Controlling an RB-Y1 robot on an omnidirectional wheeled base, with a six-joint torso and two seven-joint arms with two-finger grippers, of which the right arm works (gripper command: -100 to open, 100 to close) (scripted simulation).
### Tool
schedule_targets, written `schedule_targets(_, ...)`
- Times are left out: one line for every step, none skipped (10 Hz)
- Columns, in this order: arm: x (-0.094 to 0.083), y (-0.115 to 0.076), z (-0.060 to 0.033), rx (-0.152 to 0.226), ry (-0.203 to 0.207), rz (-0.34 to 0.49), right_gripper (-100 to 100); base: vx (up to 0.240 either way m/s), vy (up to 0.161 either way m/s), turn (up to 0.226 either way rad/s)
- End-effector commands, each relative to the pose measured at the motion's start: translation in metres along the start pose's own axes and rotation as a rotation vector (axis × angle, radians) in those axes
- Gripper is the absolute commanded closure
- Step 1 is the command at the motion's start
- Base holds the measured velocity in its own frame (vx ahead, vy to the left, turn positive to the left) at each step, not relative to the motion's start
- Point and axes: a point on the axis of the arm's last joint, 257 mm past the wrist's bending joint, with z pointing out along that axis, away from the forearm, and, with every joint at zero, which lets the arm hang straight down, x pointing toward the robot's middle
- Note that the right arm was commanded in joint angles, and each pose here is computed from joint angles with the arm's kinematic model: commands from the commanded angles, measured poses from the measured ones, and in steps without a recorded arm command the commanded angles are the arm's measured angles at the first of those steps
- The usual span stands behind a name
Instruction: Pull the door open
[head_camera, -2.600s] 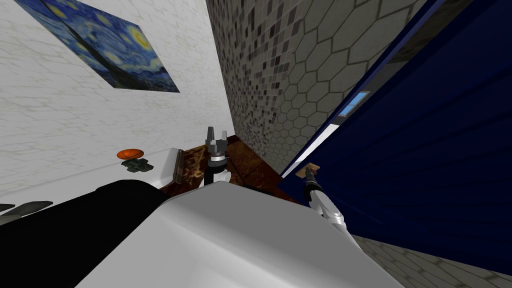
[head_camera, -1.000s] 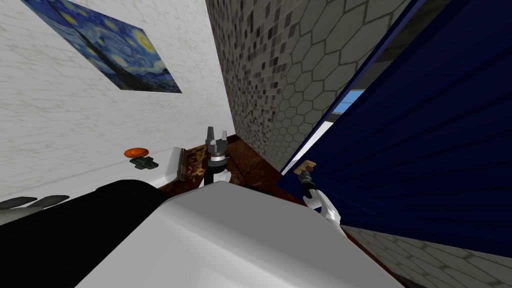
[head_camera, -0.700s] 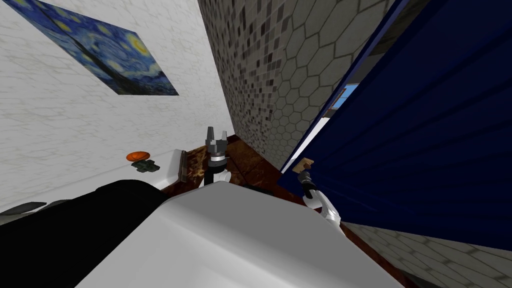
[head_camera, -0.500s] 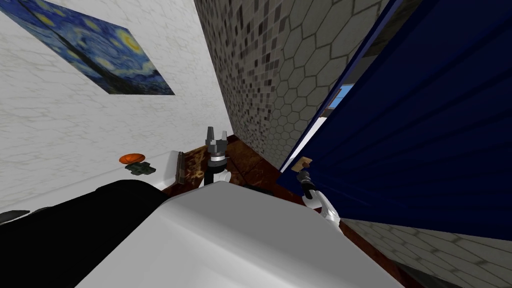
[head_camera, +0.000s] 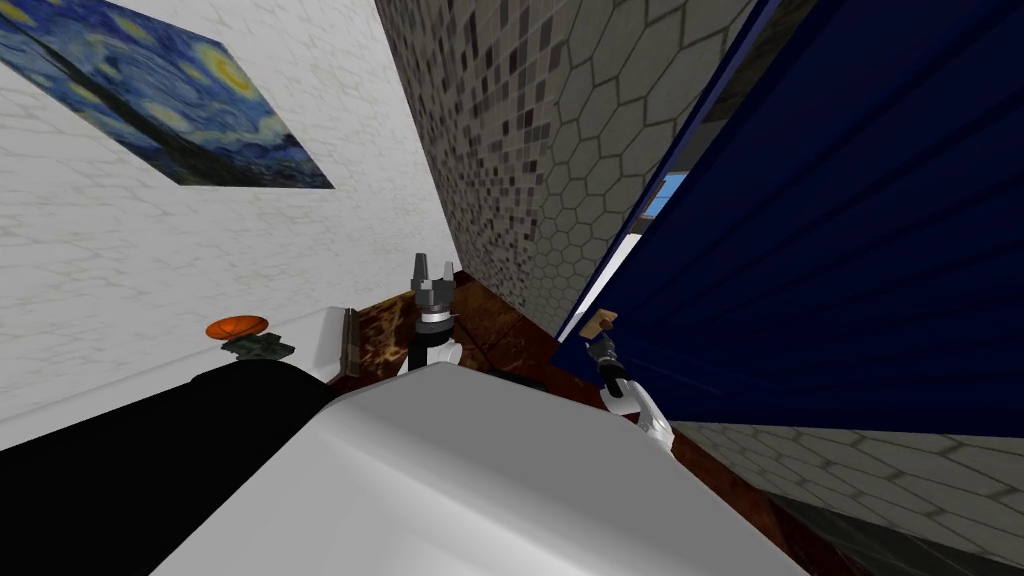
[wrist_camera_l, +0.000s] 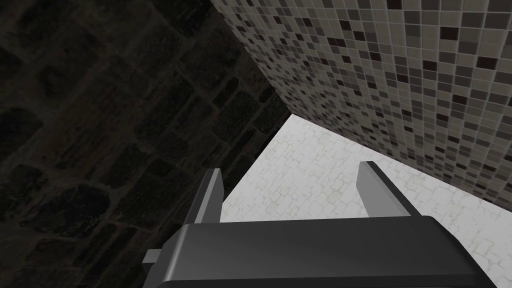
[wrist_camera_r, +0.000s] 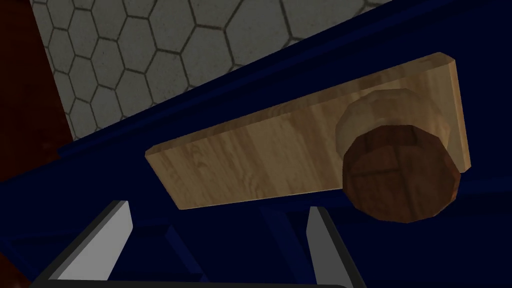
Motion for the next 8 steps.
schedule_targets(0.012, -0.001, -0.0007, -0.007, 0.035, 0.086, -100, -0.015, 0.013, -0.171)
schedule_targets(0.012, -0.001, -0.0007, -0.007, 0.035, 0.1, -100, -0.012, 0.012, -0.073)
schedule_targets(0.02, -0.001, -0.0013, -0.011, 0.059, 0.161, -100, -0.012, 0.01, -0.103)
schedule_targets(0.029, 0.0, -0.0022, -0.016, 0.084, 0.214, -100, -0.018, 0.014, -0.17)
schedule_targets(0.029, 0.0, -0.0022, -0.015, 0.084, 0.23, -100, -0.015, 0.013, -0.053)
schedule_targets(0.038, 0.001, -0.0032, -0.019, 0.11, 0.292, -100, -0.016, 0.011, -0.105)
schedule_targets(0.038, 0.001, -0.0032, -0.019, 0.111, 0.296, -100, -0.012, 0.011, -0.06)
schedule_targets(0.047, 0.002, -0.0045, -0.022, 0.137, 0.362, -100, -0.01, 0.009, -0.126)
